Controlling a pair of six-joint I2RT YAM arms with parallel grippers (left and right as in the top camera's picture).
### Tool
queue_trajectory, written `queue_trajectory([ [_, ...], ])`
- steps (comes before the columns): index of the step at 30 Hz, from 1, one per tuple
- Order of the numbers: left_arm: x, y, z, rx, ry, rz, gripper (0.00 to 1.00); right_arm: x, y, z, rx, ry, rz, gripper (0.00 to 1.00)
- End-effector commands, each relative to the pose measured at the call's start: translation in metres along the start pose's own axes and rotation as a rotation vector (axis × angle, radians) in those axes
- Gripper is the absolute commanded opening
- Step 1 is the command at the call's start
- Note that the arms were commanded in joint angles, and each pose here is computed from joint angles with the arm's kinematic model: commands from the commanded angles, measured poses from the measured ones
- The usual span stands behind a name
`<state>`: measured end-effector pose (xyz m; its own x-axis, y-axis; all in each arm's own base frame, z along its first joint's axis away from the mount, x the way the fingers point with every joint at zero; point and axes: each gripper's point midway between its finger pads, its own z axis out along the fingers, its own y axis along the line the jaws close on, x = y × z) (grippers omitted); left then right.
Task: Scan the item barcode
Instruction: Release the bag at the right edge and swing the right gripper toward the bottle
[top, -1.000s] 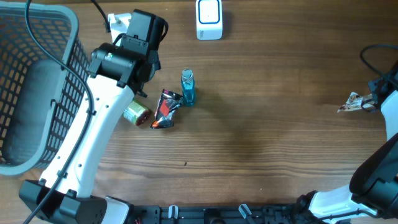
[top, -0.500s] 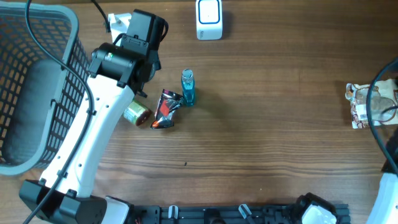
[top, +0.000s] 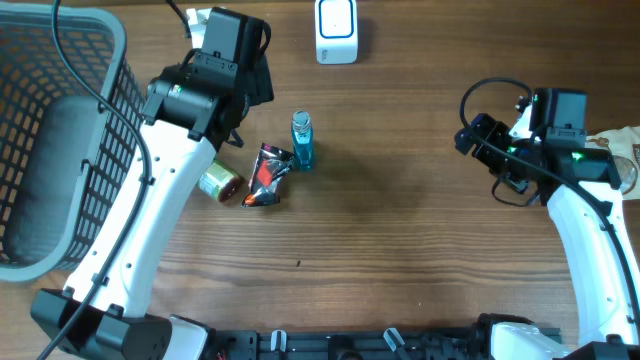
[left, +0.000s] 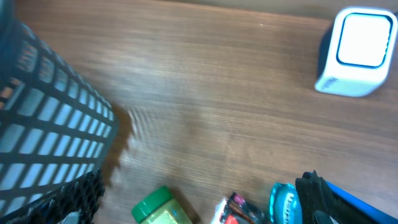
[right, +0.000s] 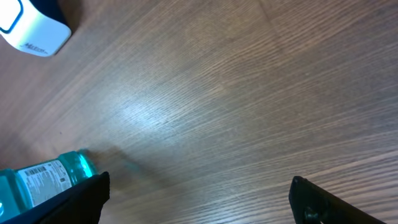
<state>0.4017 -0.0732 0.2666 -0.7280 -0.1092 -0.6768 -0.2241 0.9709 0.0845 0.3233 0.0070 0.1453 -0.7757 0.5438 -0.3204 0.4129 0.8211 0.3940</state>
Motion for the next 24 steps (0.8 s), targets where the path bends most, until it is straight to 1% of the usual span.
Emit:
queue_trajectory([
  [1, 0.030, -0.015, -0.001, 0.097, 0.137, 0.048, 1.00, -0.001, -0.013, 0.001, 0.080, -0.008, -0.029, 0.95],
  [2, 0.036, -0.019, -0.002, 0.126, 0.167, 0.049, 1.00, -0.001, -0.016, 0.001, 0.092, -0.010, -0.029, 0.95],
  [4, 0.050, -0.029, -0.005, 0.173, 0.251, -0.098, 1.00, -0.002, -0.016, 0.001, 0.094, -0.014, -0.031, 0.95],
  [7, 0.060, -0.039, 0.009, 0.173, 0.313, -0.166, 1.00, 0.000, -0.017, 0.002, 0.097, -0.009, -0.030, 0.95],
  [9, 0.075, -0.059, 0.026, 0.211, 0.392, -0.154, 1.00, 0.003, -0.020, 0.005, 0.103, 0.002, -0.053, 0.95],
  [11, 0.095, -0.072, 0.047, 0.193, 0.460, -0.116, 1.00, 0.006, -0.023, 0.006, 0.114, 0.008, -0.058, 0.96],
  [13, 0.111, -0.087, 0.057, 0.218, 0.518, -0.083, 1.00, 0.005, -0.023, 0.006, 0.113, 0.006, -0.066, 0.96],
  [15, 0.107, -0.095, 0.056, 0.242, 0.493, -0.064, 1.00, 0.005, -0.023, 0.006, 0.113, 0.006, -0.070, 0.95],
  [17, 0.096, -0.097, 0.053, 0.260, 0.452, -0.076, 1.00, 0.005, -0.023, 0.006, 0.113, 0.006, -0.073, 0.95],
  [22, 0.086, -0.081, 0.058, 0.243, 0.440, -0.117, 1.00, 0.004, -0.022, 0.006, 0.109, 0.001, -0.076, 0.95],
  [24, 0.087, -0.080, 0.058, 0.244, 0.441, -0.097, 1.00, 0.001, -0.013, 0.009, 0.063, -0.002, -0.080, 1.00],
])
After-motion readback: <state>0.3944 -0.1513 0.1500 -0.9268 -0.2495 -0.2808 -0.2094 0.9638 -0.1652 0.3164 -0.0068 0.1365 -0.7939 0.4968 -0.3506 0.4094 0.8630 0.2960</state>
